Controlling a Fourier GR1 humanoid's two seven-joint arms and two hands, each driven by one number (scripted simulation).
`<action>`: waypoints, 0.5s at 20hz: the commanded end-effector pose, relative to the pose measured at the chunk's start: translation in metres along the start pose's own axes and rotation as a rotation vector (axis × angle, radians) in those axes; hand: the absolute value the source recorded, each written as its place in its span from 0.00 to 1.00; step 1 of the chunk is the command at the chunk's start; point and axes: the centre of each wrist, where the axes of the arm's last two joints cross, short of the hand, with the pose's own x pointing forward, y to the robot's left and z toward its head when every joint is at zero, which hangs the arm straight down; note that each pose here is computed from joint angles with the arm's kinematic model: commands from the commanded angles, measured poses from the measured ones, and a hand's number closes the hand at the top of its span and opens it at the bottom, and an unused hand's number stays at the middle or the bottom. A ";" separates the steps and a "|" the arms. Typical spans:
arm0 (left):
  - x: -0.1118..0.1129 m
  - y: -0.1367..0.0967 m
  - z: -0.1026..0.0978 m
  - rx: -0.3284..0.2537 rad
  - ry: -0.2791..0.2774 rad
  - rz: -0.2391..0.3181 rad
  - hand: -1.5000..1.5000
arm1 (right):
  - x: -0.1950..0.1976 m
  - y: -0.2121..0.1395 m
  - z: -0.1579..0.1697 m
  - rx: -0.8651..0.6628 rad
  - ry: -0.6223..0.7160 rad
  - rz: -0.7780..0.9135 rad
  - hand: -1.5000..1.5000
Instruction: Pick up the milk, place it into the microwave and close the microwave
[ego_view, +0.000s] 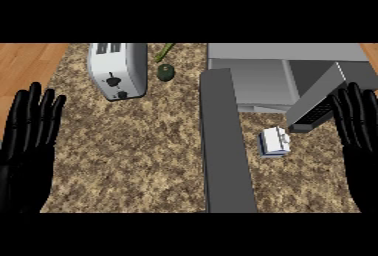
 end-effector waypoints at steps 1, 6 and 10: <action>0.007 -0.012 0.004 0.022 -0.011 -0.049 0.00 | 0.002 -0.005 -0.001 0.063 -0.005 -0.071 0.00; -0.005 -0.036 0.003 0.013 -0.068 -0.045 0.00 | -0.010 -0.040 -0.020 0.241 -0.052 -0.186 0.00; 0.003 -0.043 0.032 0.177 0.098 0.100 0.00 | -0.004 -0.039 0.004 0.357 -0.024 -0.224 0.00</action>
